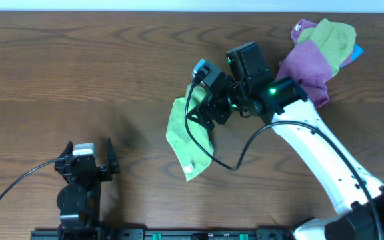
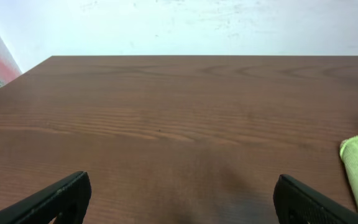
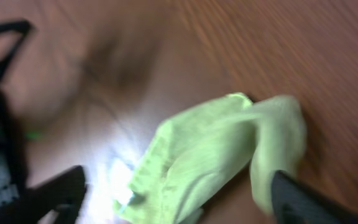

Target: Fold the cloth

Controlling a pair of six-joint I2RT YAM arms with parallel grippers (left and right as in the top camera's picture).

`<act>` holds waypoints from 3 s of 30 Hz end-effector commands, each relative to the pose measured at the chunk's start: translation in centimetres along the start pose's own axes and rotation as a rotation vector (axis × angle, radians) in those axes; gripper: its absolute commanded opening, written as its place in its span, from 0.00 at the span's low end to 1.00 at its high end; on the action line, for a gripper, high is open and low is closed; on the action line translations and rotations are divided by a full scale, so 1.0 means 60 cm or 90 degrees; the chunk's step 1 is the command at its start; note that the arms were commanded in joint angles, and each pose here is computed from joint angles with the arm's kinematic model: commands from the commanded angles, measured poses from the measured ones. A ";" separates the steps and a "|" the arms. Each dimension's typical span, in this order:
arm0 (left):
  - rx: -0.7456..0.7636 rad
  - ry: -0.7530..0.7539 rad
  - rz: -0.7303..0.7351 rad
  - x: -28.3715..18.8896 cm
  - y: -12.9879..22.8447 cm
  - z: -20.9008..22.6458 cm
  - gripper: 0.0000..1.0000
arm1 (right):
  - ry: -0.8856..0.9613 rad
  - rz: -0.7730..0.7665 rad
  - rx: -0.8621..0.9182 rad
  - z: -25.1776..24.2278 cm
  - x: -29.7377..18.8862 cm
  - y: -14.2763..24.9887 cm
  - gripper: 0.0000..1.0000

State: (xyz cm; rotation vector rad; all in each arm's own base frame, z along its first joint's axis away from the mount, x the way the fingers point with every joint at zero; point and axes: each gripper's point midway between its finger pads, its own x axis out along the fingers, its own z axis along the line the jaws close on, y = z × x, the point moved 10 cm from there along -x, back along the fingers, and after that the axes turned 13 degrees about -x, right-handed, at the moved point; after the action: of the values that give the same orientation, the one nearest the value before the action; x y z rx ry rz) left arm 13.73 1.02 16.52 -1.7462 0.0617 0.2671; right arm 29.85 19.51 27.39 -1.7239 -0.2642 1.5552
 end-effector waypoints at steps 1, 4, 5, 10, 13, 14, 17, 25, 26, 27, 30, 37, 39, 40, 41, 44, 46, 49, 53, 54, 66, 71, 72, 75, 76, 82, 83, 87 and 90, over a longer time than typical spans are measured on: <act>0.006 -0.018 0.029 0.003 0.018 0.006 0.96 | 0.071 0.038 -0.002 -0.019 -0.002 0.005 0.99; 0.006 -0.018 0.029 0.003 0.018 0.006 0.95 | 0.100 0.054 -0.002 -0.025 -0.003 0.008 0.99; 0.006 -0.018 0.029 0.003 0.018 0.006 0.95 | 0.111 0.060 0.000 -0.028 -0.004 0.010 0.99; 0.006 -0.018 0.029 0.003 0.018 0.006 0.95 | 0.108 0.069 0.002 -0.024 -0.003 0.012 0.99; 0.006 -0.018 0.029 0.003 0.018 0.006 0.95 | 0.101 0.074 0.003 -0.021 -0.002 0.014 0.99; 0.006 -0.018 0.029 0.003 0.018 0.006 0.96 | 0.098 0.075 0.006 -0.021 -0.002 0.015 0.99; 0.006 -0.018 0.029 0.003 0.018 0.006 0.95 | 0.099 0.075 0.021 -0.021 -0.002 0.015 0.99; 0.006 -0.018 0.029 0.003 0.018 0.006 0.95 | 0.092 0.087 0.027 -0.018 -0.002 0.020 0.99; 0.006 -0.018 0.029 0.003 0.018 0.006 0.95 | 0.091 0.089 0.027 -0.017 -0.003 0.021 0.99; 0.006 -0.018 0.029 0.003 0.018 0.006 0.95 | 0.089 0.093 0.029 -0.016 -0.003 0.022 0.99; 0.006 -0.018 0.029 0.003 0.018 0.006 0.95 | 0.079 0.111 0.037 -0.012 -0.003 0.029 0.99; 0.006 -0.018 0.029 0.003 0.018 0.006 0.95 | 0.049 0.166 0.060 0.001 -0.007 0.050 0.99; 0.006 -0.018 0.029 0.003 0.018 0.006 0.95 | 0.045 0.174 0.064 0.003 -0.007 0.053 0.99; 0.006 -0.018 0.029 0.003 0.018 0.006 0.95 | 0.044 0.176 0.066 0.004 -0.008 0.054 0.99; 0.006 -0.018 0.029 0.003 0.018 0.006 0.95 | 0.043 0.178 0.066 0.004 -0.008 0.055 0.99; 0.006 -0.018 0.029 0.003 0.018 0.006 0.95 | 0.047 0.178 0.068 0.003 -0.008 0.055 0.99; 0.006 -0.018 0.029 0.003 0.018 0.006 0.95 | 0.052 0.168 0.063 0.001 -0.007 0.051 0.99; 0.006 -0.018 0.029 0.003 0.018 0.006 0.95 | 0.046 0.144 0.058 -0.001 -0.005 0.044 0.99; 0.006 -0.018 0.029 0.003 0.018 0.006 0.95 | 0.068 0.092 0.033 -0.012 -0.002 0.024 0.99; 0.006 -0.018 0.029 0.003 0.018 0.006 0.95 | 0.078 0.075 0.017 -0.016 -0.002 0.017 0.99; 0.006 -0.018 0.029 0.003 0.018 0.006 0.95 | 0.280 0.051 -0.096 -0.036 -0.065 -0.013 0.99; 0.006 -0.018 0.029 0.003 0.018 0.006 0.95 | 0.348 0.045 -0.081 -0.024 -0.150 0.007 0.99; 0.006 -0.018 0.029 0.003 0.018 0.006 0.95 | 0.359 0.045 -0.068 -0.025 -0.166 0.019 0.99; 0.006 -0.018 0.029 0.003 0.018 0.006 0.95 | 0.374 0.020 -0.038 -0.025 -0.194 0.058 0.96; 0.006 -0.018 0.029 0.003 0.018 0.006 0.95 | 0.384 0.007 -0.022 -0.024 -0.202 0.072 0.95; 0.006 -0.018 0.029 0.003 0.018 0.006 0.95 | 0.389 -0.050 0.037 0.009 -0.216 0.127 0.92; 0.006 -0.018 0.029 0.003 0.018 0.006 0.95 | 0.390 -0.054 0.043 0.015 -0.217 0.132 0.92; 0.006 -0.018 0.029 0.003 0.018 0.006 0.95 | 0.414 -0.079 0.074 0.044 -0.229 0.156 0.96; 0.006 -0.018 0.029 0.003 0.018 0.006 0.96 | 0.423 -0.101 0.117 0.069 -0.235 0.178 0.98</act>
State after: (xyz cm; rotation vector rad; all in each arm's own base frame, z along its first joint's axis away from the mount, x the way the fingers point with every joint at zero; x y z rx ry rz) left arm 13.73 1.02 16.51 -1.7462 0.0620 0.2674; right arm 20.24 5.68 31.58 -1.9878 0.0314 0.8272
